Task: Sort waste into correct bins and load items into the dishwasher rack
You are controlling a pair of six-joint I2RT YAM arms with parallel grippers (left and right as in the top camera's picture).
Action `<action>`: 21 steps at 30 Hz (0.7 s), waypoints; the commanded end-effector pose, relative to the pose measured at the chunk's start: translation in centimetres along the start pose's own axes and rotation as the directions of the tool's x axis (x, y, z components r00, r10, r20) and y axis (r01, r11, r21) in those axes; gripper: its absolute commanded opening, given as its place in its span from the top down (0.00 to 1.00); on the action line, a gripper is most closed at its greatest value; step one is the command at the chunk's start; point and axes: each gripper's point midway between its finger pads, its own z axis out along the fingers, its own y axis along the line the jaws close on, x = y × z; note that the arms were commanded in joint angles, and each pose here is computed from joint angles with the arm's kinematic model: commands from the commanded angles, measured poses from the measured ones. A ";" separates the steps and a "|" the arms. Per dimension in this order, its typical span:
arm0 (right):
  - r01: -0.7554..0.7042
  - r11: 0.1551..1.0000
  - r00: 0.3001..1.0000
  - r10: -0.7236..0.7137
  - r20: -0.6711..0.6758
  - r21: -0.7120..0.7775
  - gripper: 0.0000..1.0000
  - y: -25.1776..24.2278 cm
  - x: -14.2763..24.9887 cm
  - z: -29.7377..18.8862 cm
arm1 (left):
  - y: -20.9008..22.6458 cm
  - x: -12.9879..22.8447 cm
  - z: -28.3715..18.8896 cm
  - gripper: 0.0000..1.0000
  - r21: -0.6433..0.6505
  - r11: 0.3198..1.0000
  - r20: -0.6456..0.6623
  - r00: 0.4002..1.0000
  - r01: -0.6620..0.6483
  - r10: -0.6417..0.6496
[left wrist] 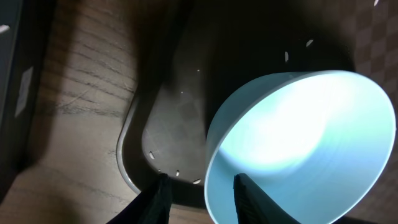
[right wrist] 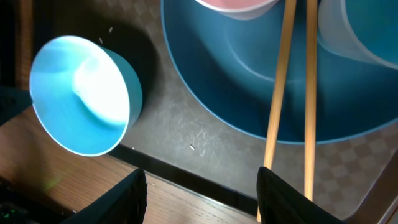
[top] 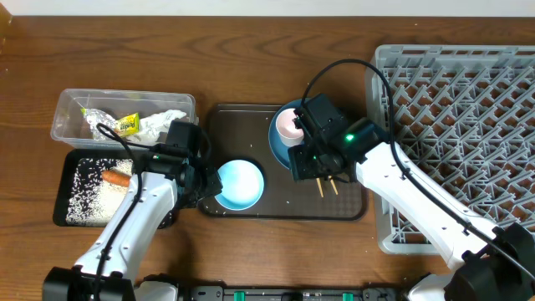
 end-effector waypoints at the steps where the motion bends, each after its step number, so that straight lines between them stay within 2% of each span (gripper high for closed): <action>1: 0.024 1.000 1.000 -0.024 0.011 -0.003 0.43 1.1 0.1 0.0 | 0.5 0.6 0.6 0.64 -0.006 0.999 -0.018 0.999 0.046 -0.046; 15: 0.039 0.998 0.999 -0.041 0.029 0.041 0.43 0.8 0.0 0.0 | 0.0 1.4 1.6 0.64 0.033 0.997 -0.052 0.996 0.074 -0.072; 21: 0.040 0.998 0.998 -0.042 0.036 0.038 0.41 0.9 -0.1 0.1 | -1.4 1.9 2.2 0.67 0.046 0.999 -0.053 0.999 0.012 -0.009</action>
